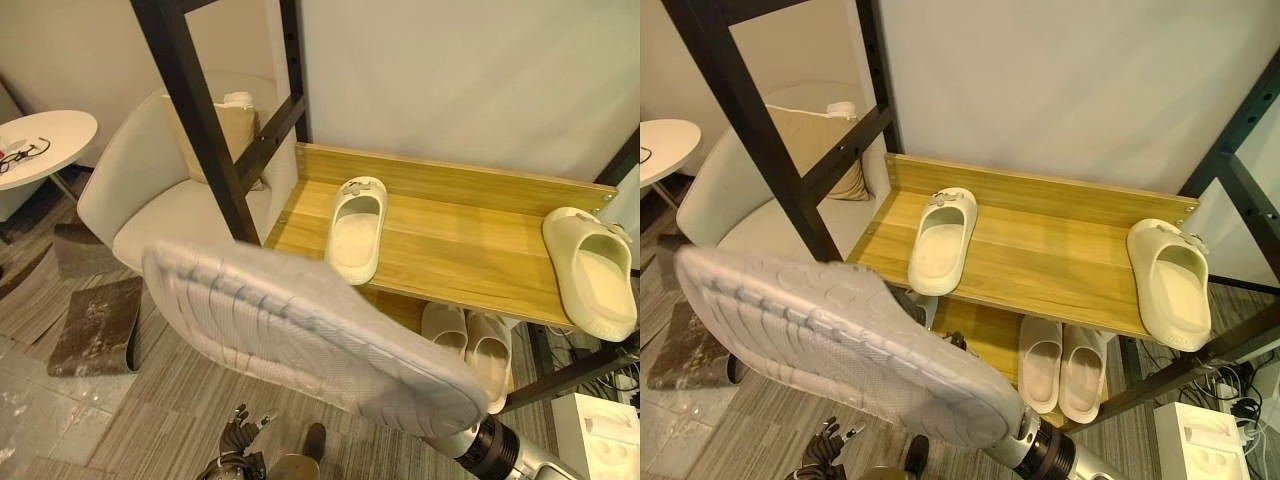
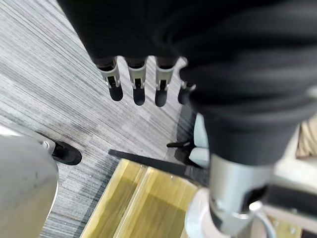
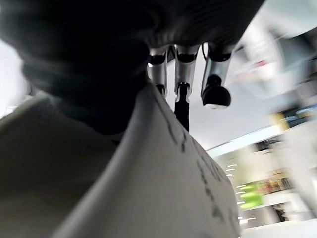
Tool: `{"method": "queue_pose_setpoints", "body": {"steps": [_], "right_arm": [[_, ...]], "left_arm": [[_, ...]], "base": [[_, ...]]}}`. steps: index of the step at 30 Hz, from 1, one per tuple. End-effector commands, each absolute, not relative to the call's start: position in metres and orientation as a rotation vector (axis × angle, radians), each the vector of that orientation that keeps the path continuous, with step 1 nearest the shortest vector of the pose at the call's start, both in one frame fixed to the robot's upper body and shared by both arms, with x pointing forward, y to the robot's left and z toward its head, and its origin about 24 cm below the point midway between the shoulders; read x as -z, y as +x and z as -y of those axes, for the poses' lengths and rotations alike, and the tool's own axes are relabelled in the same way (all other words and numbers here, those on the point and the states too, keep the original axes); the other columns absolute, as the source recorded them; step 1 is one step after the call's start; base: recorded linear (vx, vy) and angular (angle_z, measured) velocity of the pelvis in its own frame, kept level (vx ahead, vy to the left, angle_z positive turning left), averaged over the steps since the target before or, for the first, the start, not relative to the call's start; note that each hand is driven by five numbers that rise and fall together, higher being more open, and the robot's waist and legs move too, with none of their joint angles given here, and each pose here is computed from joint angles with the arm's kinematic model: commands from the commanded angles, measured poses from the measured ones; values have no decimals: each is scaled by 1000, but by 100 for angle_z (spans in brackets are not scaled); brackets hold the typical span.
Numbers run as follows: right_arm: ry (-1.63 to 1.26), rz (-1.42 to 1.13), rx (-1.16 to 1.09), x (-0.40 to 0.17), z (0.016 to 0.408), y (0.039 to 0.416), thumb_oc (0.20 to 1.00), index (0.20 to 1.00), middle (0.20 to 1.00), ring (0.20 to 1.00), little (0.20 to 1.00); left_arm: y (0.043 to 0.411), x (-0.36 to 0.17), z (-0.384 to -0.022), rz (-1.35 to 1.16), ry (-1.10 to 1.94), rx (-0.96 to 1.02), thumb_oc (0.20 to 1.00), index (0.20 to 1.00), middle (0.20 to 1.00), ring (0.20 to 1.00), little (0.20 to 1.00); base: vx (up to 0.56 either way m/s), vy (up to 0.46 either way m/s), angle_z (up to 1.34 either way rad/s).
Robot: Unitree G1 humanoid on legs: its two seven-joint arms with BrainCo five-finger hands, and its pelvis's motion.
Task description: Arrange the slippers neatly on the shoe rack.
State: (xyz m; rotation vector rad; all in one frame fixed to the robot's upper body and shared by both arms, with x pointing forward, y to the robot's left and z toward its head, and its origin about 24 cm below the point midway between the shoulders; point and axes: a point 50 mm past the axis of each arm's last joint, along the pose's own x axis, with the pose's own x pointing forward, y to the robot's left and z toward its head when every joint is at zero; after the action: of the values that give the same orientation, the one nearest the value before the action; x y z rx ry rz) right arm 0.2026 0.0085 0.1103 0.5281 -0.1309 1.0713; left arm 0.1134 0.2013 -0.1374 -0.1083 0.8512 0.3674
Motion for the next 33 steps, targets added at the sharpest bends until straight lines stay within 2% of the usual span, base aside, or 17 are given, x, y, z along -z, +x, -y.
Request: {"method": "queue_pose_setpoints", "body": {"steps": [1, 3, 6, 9, 10, 11, 12, 13, 15, 20, 22, 26, 33], "right_arm": [[141, 364, -1102, -122, -12, 205, 200, 200, 200, 200, 200], [-53, 306, -1011, -91, -4, 213, 200, 200, 200, 200, 200], [-595, 259, -717, -34, 41, 238, 200, 200, 200, 200, 200], [-775, 223, -519, -15, 73, 252, 200, 200, 200, 200, 200], [-874, 231, -362, -18, 97, 270, 200, 200, 200, 200, 200], [-875, 233, -360, -18, 97, 270, 200, 200, 200, 200, 200], [-901, 258, -284, -26, 104, 280, 200, 200, 200, 200, 200], [-1020, 309, -108, -42, 129, 304, 200, 200, 200, 200, 200], [-1047, 327, -49, -51, 135, 313, 200, 200, 200, 200, 200], [-1227, 424, 344, -118, 188, 361, 200, 200, 200, 200, 200], [-1233, 430, 368, -123, 190, 364, 200, 200, 200, 200, 200], [-1391, 435, 515, -164, 222, 383, 200, 200, 200, 200, 200], [-1484, 363, 604, -182, 246, 393, 200, 200, 200, 200, 200]], "left_arm": [[146, 126, -212, -739, -79, -366, 1000, 1000, 1000, 1000, 1000], [143, 128, -211, -748, -81, -374, 1000, 1000, 1000, 1000, 1000], [139, 130, -205, -756, -73, -356, 1000, 1000, 1000, 1000, 1000], [145, 127, -200, -725, -73, -330, 1000, 1000, 1000, 1000, 1000], [158, 117, -196, -657, -77, -295, 1000, 1000, 1000, 1000, 1000], [158, 116, -196, -656, -77, -294, 1000, 1000, 1000, 1000, 1000], [164, 112, -194, -625, -81, -275, 1000, 1000, 1000, 1000, 1000], [178, 101, -188, -559, -89, -236, 1000, 1000, 1000, 1000, 1000], [183, 96, -186, -530, -92, -220, 1000, 1000, 1000, 1000, 1000], [204, 74, -178, -412, -126, -166, 1000, 1000, 1000, 1000, 1000], [206, 72, -178, -402, -133, -166, 1000, 1000, 1000, 1000, 1000], [222, 53, -171, -309, -153, -130, 1000, 1000, 1000, 1000, 1000], [234, 41, -163, -256, -152, -89, 1000, 1000, 1000, 1000, 1000]], "base": [[-30, 10, 10], [-15, 2, 22], [-53, -5, 11], [-168, -24, 29], [-260, -27, 34], [-292, -9, 36], [-282, 40, 44], [-279, 40, 36], [-201, 84, 10], [-176, 143, 1], [-65, 104, 2], [-88, 113, 4], [-10, 47, 2]]}}
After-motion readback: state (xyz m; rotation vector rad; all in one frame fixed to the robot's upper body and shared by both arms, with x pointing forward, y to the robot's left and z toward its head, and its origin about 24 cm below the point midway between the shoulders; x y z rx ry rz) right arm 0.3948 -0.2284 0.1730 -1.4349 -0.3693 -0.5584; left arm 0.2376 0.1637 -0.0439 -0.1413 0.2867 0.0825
